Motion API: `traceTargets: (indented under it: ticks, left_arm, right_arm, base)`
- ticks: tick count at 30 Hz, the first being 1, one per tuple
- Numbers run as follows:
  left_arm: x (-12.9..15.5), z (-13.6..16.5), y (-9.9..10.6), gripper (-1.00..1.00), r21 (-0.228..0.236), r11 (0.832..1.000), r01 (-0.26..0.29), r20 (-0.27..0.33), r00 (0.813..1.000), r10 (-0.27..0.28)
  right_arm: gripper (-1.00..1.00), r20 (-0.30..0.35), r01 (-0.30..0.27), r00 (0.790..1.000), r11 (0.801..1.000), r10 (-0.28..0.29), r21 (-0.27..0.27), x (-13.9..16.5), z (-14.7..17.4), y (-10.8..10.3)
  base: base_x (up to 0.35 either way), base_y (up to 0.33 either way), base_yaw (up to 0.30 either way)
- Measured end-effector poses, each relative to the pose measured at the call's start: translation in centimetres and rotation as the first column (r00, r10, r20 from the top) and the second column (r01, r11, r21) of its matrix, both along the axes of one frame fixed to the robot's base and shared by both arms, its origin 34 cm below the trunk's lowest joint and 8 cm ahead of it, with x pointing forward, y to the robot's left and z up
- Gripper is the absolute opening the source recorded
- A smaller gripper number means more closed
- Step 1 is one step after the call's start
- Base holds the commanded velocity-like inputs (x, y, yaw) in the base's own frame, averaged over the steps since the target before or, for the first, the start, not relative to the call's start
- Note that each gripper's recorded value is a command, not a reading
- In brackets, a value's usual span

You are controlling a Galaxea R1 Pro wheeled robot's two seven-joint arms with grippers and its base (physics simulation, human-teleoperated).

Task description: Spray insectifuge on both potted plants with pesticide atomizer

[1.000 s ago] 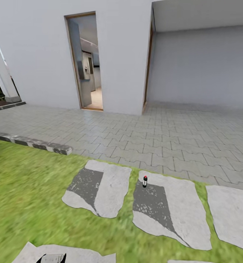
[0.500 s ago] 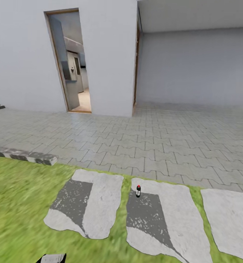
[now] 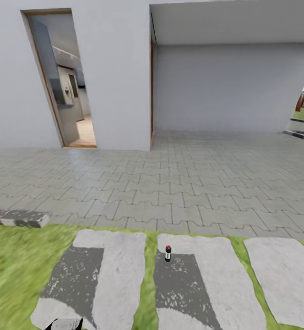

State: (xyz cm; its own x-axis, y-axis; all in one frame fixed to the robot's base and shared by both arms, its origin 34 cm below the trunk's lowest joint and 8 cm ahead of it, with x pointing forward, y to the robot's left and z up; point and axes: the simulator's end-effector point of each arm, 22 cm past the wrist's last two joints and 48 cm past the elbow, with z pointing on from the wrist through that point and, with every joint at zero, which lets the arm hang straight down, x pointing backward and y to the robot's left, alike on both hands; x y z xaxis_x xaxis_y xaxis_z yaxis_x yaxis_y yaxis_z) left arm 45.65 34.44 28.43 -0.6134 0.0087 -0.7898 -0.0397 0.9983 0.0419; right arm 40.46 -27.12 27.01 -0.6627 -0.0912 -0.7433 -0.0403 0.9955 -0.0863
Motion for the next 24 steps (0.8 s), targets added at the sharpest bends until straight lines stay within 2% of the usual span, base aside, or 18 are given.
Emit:
traceTargets:
  ticks: [6,24]
  left_arm:
    - [0.05,0.07,0.00,1.00,0.000,1.000,0.001,0.002,1.000,-0.001]
    - [0.06,0.08,0.00,1.00,0.001,1.000,0.001,0.002,1.000,-0.001]
  right_arm:
    - [1.00,0.003,0.001,1.000,1.000,-0.001,-0.001,0.09,0.08,-0.02]
    - [1.00,0.006,0.002,1.000,1.000,-0.002,-0.002,0.21,0.16,-0.06]
  base:
    - [0.247,0.257,-0.173]
    - [0.238,0.269,-0.007]
